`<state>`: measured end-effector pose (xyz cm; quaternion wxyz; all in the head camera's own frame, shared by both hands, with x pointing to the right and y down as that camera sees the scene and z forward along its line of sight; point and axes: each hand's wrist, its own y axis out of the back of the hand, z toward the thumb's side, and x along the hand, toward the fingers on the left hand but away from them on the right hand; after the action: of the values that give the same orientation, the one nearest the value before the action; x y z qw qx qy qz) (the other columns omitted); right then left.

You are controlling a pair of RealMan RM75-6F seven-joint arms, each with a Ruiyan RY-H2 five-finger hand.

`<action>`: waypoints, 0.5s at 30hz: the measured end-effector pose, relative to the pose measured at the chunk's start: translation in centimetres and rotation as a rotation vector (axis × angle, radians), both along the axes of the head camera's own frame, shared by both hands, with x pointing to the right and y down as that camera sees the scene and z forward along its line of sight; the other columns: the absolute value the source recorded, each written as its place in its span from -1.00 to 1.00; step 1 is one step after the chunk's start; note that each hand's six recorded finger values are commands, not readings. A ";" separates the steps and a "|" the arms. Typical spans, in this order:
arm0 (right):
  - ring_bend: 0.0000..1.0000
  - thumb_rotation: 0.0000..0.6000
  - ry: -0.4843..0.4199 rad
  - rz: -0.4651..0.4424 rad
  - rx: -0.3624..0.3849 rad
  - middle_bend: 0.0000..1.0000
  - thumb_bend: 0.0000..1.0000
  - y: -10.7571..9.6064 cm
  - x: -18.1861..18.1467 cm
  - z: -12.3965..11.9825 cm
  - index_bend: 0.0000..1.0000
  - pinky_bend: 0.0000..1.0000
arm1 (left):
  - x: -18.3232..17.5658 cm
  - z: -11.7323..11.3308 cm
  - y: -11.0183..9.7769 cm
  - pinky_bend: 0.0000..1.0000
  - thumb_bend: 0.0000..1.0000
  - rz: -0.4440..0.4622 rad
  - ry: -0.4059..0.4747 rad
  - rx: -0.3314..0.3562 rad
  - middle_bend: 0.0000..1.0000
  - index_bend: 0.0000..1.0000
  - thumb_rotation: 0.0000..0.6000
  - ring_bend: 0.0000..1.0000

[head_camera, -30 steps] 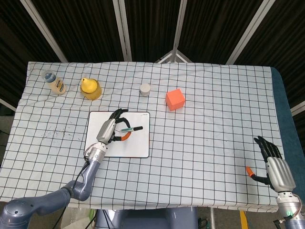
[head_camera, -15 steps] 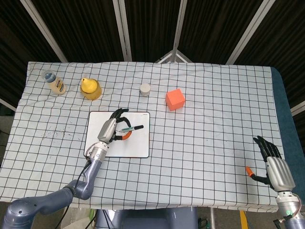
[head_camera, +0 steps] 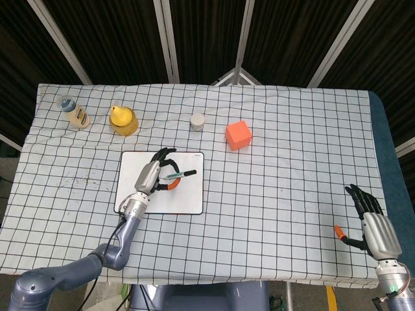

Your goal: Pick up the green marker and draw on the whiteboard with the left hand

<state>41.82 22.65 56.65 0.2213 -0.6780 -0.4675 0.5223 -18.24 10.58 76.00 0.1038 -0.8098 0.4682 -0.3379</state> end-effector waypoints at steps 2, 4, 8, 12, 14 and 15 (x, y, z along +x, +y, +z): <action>-1.00 1.00 0.000 0.000 0.000 -1.00 -0.35 0.0 0.0 0.0 -1.00 -1.00 | 0.0 0.1 0.2 -0.98 0.16 0.005 -0.004 -0.003 -0.77 0.33 1.00 -1.00; -1.00 1.00 0.001 0.000 0.000 -1.00 -0.35 0.0 0.0 0.0 -1.00 -1.00 | -0.1 0.2 0.3 -0.98 0.16 0.005 -0.007 -0.006 -0.77 0.33 1.00 -1.00; -1.00 1.00 0.002 -0.002 0.000 -1.00 -0.35 0.0 0.0 0.0 -1.00 -1.00 | -0.5 0.4 0.5 -0.98 0.16 0.007 -0.016 -0.008 -0.77 0.34 1.00 -1.00; -1.00 1.00 0.002 -0.006 -0.001 -1.00 -0.35 0.0 -0.1 0.1 -1.00 -1.00 | -1.2 0.5 0.8 -0.98 0.16 0.003 -0.025 -0.009 -0.77 0.34 1.00 -1.00; -1.00 1.00 0.003 -0.009 -0.001 -1.00 -0.35 0.0 -0.2 0.1 -1.00 -1.00 | -1.7 0.5 1.3 -0.98 0.16 -0.002 -0.026 -0.017 -0.77 0.34 1.00 -1.00; -1.00 1.00 0.004 -0.009 0.000 -1.00 -0.35 0.0 -0.2 0.1 -1.00 -1.00 | -1.8 0.5 1.4 -0.98 0.16 -0.003 -0.025 -0.020 -0.77 0.34 1.00 -1.00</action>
<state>41.61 22.66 56.74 0.2245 -0.6791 -0.4640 0.5226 -20.02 12.00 76.54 0.1013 -0.8057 0.4648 -0.3529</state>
